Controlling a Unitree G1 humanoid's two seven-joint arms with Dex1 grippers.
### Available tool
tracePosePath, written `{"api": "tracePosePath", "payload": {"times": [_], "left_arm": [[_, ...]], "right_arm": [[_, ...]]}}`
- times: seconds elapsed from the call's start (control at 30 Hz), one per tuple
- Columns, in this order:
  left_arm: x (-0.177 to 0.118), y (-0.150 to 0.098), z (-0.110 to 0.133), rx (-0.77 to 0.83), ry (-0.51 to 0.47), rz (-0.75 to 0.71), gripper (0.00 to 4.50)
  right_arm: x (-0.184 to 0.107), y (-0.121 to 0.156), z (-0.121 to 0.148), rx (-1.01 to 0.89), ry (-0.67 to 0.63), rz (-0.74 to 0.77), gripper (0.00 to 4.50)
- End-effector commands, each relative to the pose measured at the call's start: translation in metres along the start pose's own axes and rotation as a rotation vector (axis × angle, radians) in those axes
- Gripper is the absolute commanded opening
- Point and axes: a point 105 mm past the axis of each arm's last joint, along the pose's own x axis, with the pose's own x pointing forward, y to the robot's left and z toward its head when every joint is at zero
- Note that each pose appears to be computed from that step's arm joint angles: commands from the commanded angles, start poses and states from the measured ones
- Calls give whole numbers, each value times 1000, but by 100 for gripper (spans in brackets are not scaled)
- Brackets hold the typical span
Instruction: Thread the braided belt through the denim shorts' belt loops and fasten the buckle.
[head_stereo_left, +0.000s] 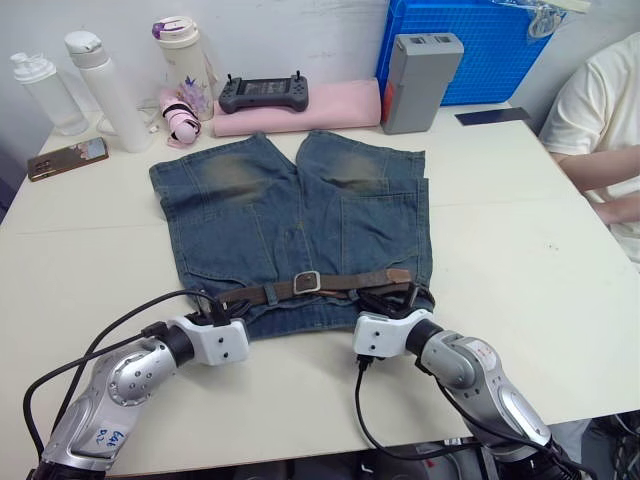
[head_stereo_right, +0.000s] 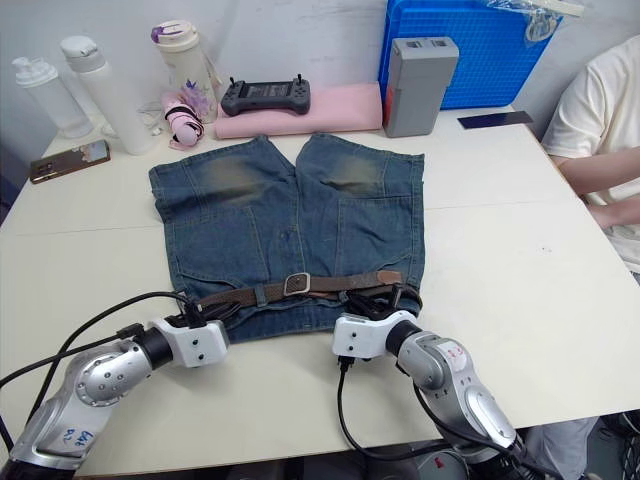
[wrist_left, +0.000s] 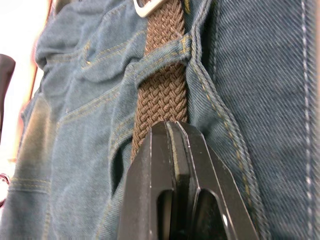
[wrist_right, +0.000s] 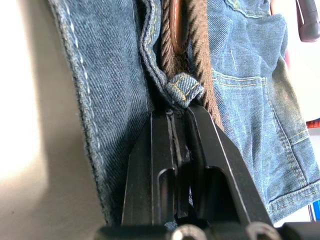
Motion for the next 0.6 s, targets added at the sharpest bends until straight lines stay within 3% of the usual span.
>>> {"api": "tracePosePath", "payload": {"times": [0.03,0.13,0.23,0.33,0.6], "left_arm": [[-9,6,-9,-16,28,35,8],[-16,9,-2,-85,-31,85,8],[-23,7,0,-109,-60,88,93],[-29,5,2,-65,-76,91,234],[-37,14,-1,156,-46,161,234]], "right_arm": [[0,15,3,20,-11,56,0],[1,15,4,23,-13,54,0],[2,16,7,27,-19,54,0],[3,18,8,33,-20,54,0],[5,22,12,56,-24,53,0]]}}
